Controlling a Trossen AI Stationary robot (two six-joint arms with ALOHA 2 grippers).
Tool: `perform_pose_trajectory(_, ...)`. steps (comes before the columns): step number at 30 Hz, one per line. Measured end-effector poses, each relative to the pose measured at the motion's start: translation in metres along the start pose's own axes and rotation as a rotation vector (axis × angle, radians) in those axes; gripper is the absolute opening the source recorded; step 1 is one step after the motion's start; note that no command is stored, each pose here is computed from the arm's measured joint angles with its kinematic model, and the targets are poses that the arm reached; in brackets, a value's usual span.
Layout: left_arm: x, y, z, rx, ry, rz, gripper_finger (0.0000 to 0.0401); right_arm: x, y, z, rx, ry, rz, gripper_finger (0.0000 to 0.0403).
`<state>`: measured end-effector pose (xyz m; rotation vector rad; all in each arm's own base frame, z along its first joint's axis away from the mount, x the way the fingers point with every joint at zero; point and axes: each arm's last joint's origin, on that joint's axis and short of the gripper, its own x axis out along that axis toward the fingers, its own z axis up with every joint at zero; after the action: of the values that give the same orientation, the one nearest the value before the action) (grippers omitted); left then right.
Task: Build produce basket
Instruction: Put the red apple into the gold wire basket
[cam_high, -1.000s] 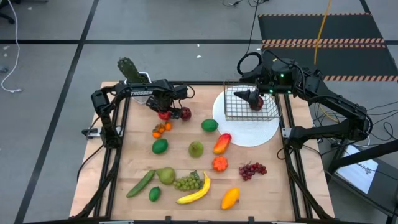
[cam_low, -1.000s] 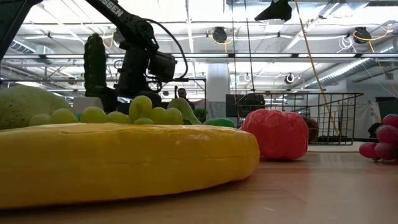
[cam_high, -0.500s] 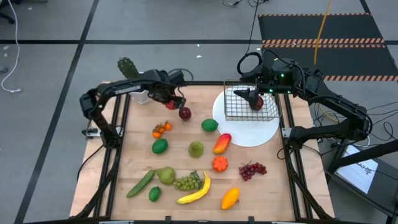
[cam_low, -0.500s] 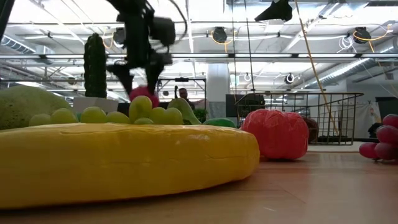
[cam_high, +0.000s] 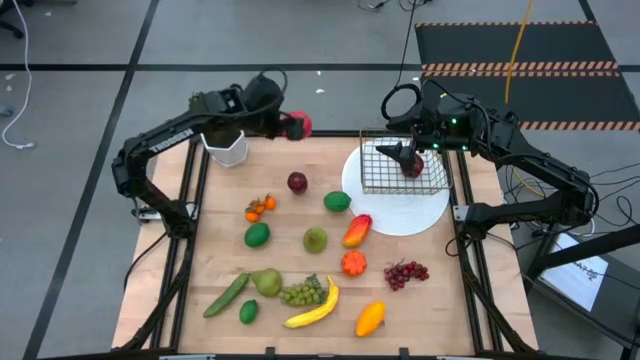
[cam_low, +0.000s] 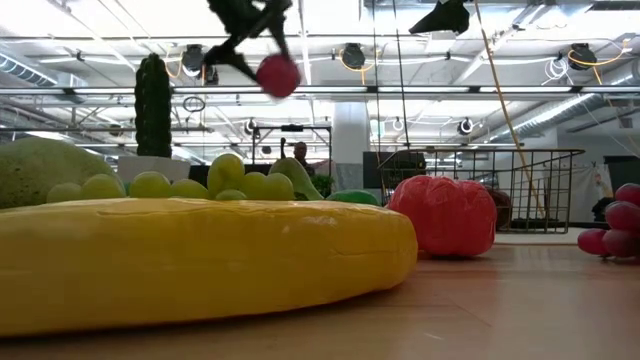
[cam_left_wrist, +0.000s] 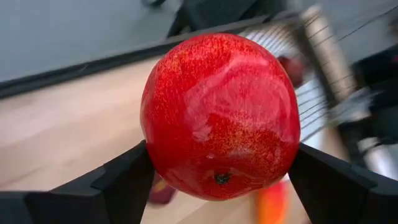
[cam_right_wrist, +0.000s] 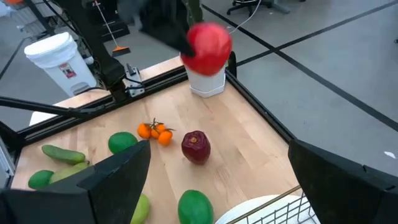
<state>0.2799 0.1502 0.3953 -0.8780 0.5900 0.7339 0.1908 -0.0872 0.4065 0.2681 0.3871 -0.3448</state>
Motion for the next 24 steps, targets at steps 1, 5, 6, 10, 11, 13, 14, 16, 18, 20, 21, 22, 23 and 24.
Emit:
perform_pose_trajectory(1, -0.005, -0.003, 0.003, -0.005, -0.023, -0.028, 0.0334, 0.000, 0.000, 0.000, -0.004, 0.000, 0.000, 0.0375)
perform_pose_trajectory(5, -0.022, -0.019, 0.019, -0.015, -0.138, -0.186, 0.0335, 0.000, 0.000, 0.000, -0.009, 0.001, 0.000, 0.0375)
perform_pose_trajectory(6, -0.026, -0.022, 0.022, -0.020, -0.156, -0.222, 0.0335, 0.000, 0.000, 0.000, -0.012, 0.002, 0.000, 0.0375)
perform_pose_trajectory(10, -0.038, -0.034, 0.033, -0.064, -0.230, -0.378, 0.0335, 0.000, 0.000, 0.000, -0.015, 0.001, 0.000, 0.0375)
perform_pose_trajectory(11, -0.040, -0.037, 0.035, -0.090, -0.239, -0.420, 0.0335, 0.000, 0.000, 0.000, -0.017, 0.000, 0.000, 0.0375)
perform_pose_trajectory(13, -0.043, -0.040, 0.040, -0.125, -0.260, -0.487, 0.0335, 0.000, 0.000, 0.000, -0.017, 0.000, 0.000, 0.0375)
perform_pose_trajectory(14, -0.044, -0.042, 0.042, -0.130, -0.273, -0.521, 0.0335, 0.000, 0.000, 0.000, -0.016, 0.000, 0.000, 0.0375)
perform_pose_trajectory(16, -0.049, -0.047, 0.047, -0.121, -0.309, -0.601, 0.0335, 0.000, 0.000, 0.000, -0.016, 0.000, 0.000, 0.0375)
perform_pose_trajectory(18, -0.055, -0.051, 0.051, -0.101, -0.353, -0.673, 0.0335, 0.000, 0.000, 0.000, -0.012, 0.000, 0.000, 0.0375)
perform_pose_trajectory(20, -0.059, -0.055, 0.054, -0.080, -0.394, -0.724, 0.0335, 0.000, 0.000, 0.000, 0.001, 0.000, 0.000, 0.0375)
perform_pose_trajectory(21, -0.061, -0.055, 0.055, -0.071, -0.411, -0.740, 0.0335, 0.000, 0.000, 0.000, 0.010, 0.000, 0.000, 0.0375)
perform_pose_trajectory(22, -0.062, -0.056, 0.056, -0.063, -0.424, -0.753, 0.0335, 0.000, 0.000, 0.000, 0.019, -0.001, 0.000, 0.0375)
perform_pose_trajectory(23, -0.063, -0.055, 0.058, -0.057, -0.433, -0.763, 0.0335, 0.000, 0.000, 0.000, 0.025, -0.001, 0.000, 0.0375)
perform_pose_trajectory(24, -0.064, -0.055, 0.059, -0.054, -0.437, -0.772, 0.0335, 0.000, 0.000, 0.000, 0.035, -0.001, 0.000, 0.0375)
